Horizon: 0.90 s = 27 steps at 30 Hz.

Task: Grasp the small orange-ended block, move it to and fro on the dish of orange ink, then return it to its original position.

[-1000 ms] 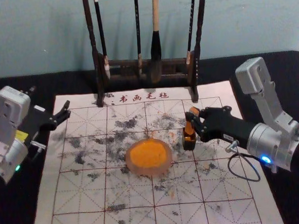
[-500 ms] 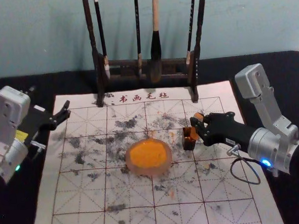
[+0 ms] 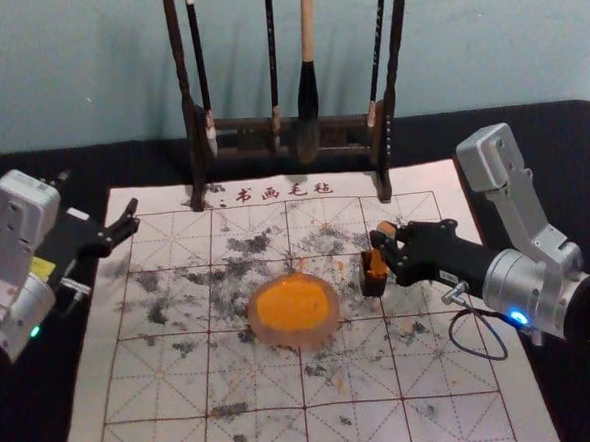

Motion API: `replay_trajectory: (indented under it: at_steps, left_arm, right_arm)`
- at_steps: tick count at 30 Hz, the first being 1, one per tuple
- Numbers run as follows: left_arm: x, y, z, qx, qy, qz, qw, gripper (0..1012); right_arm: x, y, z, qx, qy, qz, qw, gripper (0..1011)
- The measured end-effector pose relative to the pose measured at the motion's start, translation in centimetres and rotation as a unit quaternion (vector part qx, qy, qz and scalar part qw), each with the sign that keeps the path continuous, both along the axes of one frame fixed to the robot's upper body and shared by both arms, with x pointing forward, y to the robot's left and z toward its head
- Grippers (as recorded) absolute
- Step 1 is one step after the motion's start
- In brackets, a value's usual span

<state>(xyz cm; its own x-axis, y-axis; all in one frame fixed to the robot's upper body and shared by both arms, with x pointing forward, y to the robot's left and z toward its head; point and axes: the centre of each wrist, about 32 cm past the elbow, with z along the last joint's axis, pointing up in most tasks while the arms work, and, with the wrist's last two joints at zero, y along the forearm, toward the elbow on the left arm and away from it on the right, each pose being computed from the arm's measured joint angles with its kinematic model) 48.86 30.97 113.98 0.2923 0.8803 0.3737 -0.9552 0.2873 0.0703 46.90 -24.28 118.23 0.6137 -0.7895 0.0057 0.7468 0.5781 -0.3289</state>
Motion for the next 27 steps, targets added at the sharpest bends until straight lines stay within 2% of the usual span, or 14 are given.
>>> replay_trajectory:
  at_steps: [12,27]
  left_arm:
    - [0.0,0.0,0.0,0.0,0.0,0.0,1.0,1001]
    - [0.0,0.0,0.0,0.0,0.0,0.0,1.0,1001]
  right_arm:
    - [0.4,0.2,-0.2,-0.007,0.003,0.005,1.0,108]
    - [1.1,0.1,-0.9,-0.03,-0.001,0.023,0.9993,108]
